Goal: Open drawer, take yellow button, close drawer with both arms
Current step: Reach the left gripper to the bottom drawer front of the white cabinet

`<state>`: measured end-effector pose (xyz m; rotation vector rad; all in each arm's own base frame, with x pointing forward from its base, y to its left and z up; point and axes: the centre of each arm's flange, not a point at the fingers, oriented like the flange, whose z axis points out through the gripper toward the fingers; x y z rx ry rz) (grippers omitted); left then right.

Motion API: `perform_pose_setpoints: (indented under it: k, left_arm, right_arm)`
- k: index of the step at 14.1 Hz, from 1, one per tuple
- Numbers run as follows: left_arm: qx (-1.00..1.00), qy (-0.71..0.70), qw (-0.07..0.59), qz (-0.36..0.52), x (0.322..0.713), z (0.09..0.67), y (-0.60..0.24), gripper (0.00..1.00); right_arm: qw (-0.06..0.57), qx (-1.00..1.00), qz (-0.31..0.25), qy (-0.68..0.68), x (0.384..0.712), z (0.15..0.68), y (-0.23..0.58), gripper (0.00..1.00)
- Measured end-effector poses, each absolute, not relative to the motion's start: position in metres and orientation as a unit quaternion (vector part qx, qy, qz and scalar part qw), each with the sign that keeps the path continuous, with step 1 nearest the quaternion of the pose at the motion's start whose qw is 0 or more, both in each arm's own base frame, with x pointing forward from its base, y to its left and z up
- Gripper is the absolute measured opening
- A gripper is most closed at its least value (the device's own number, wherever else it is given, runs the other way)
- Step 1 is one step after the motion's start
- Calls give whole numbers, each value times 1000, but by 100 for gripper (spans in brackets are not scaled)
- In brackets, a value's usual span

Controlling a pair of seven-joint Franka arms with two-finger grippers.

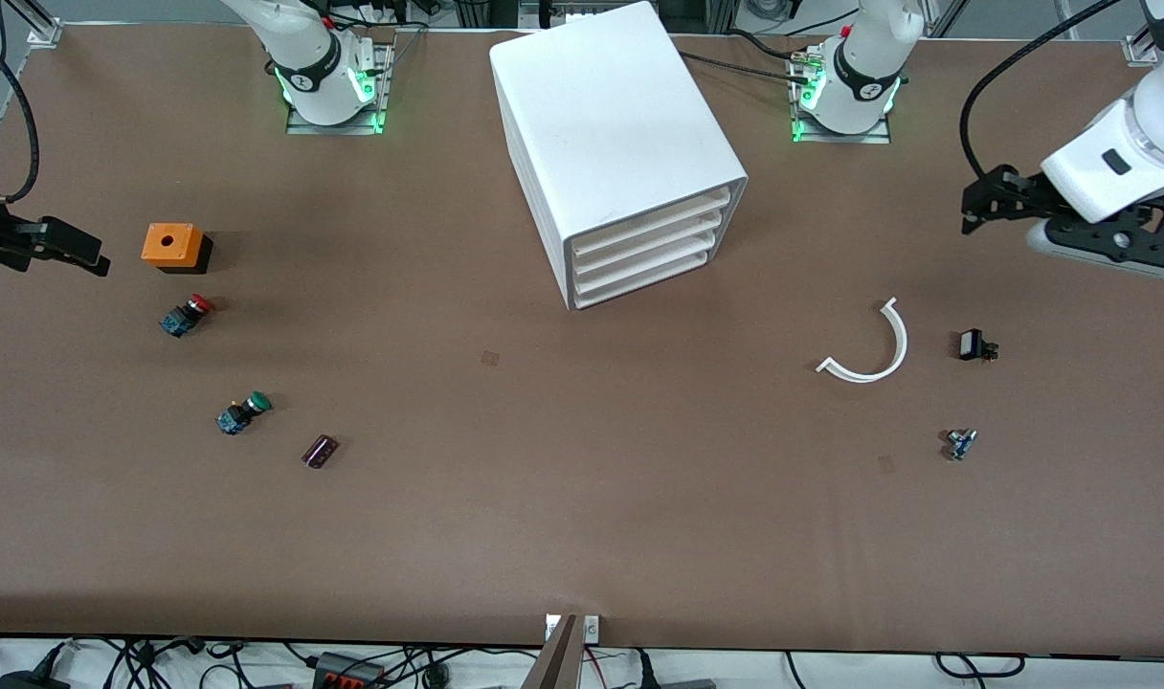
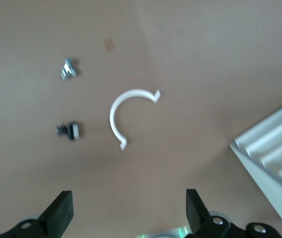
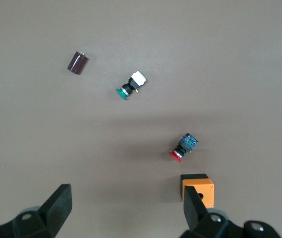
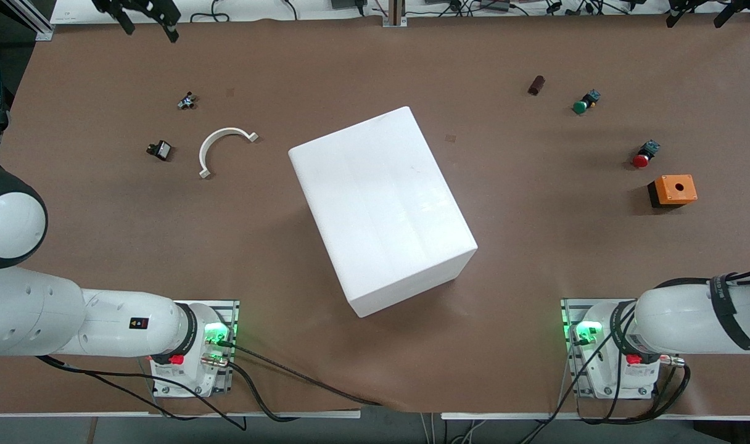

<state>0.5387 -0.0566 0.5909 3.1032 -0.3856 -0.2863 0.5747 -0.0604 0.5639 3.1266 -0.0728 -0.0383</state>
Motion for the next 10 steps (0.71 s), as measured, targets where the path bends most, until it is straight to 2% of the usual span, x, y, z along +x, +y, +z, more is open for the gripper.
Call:
perform_pose_setpoints:
  k: [3,5,10]
  left_arm:
    - [971,-150,22,-183,516,574,-88,100]
    - [961,-161,60,-217,515,559,-105,100]
    - [911,-182,246,-277,554,463,-136,100]
  right_arm:
    - [7,1000,-12,-12,576,564,-48,100]
    - [7,1000,-12,-9,576,564,-44,100]
    - [7,1000,-12,-9,576,563,-44,100]
